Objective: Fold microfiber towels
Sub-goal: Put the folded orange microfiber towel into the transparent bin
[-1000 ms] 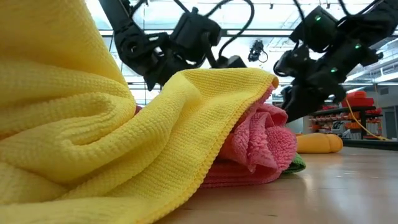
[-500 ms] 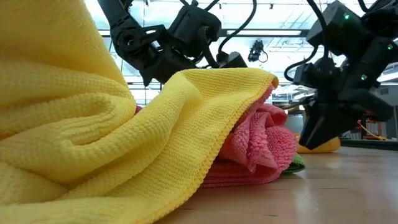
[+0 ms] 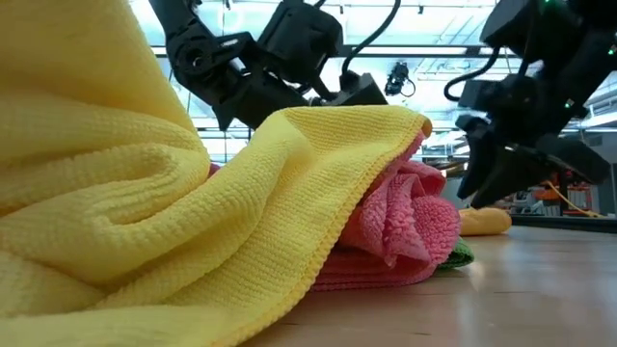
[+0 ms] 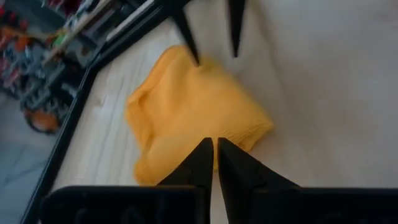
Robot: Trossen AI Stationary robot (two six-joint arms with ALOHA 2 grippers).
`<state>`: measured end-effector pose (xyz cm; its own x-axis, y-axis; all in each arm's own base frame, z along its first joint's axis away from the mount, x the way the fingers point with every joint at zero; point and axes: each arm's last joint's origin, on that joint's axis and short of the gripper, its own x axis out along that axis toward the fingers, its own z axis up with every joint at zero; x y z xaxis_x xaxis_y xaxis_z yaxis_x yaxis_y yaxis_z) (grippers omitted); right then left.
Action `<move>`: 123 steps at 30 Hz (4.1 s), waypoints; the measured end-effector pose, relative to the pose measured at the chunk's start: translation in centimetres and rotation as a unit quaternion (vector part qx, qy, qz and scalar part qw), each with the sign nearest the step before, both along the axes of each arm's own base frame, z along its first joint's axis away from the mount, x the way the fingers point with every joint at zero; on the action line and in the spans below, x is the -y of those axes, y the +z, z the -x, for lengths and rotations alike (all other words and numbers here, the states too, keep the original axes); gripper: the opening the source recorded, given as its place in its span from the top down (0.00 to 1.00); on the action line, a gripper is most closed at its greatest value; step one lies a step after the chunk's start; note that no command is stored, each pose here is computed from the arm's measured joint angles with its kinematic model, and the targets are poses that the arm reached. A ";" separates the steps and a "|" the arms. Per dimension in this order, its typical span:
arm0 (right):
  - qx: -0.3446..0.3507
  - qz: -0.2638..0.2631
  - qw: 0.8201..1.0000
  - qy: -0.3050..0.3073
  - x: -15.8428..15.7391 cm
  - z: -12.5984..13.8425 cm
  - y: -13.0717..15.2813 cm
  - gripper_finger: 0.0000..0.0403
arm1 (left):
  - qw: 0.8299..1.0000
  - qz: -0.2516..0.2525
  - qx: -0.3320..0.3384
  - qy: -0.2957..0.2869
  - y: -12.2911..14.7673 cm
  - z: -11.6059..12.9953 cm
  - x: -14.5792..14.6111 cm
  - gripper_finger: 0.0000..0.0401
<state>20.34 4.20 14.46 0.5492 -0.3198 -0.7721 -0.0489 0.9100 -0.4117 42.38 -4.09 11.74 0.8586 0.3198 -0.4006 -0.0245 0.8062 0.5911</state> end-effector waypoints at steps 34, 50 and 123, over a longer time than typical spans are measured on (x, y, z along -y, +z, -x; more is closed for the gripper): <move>0.053 -0.006 0.998 0.012 -2.1 -0.5 0.9 0.56 | 0.928 -0.279 -0.209 -0.130 -0.7 -3.2 -2.6 0.49; 0.070 -0.019 0.997 0.017 -2.2 -0.8 1.1 0.56 | 0.919 -0.263 -0.237 -0.175 -1.6 -3.0 -5.7 0.55; 0.058 -0.089 0.993 -0.041 -2.0 -0.1 1.4 0.40 | 0.972 -0.116 -0.180 -0.100 1.8 -4.0 0.8 0.55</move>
<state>20.40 6.19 15.85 0.6153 -0.2302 -0.7539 0.0661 0.9681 -0.2416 46.35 -4.93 13.55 0.7299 0.2789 -0.6241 0.3611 0.6180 0.6984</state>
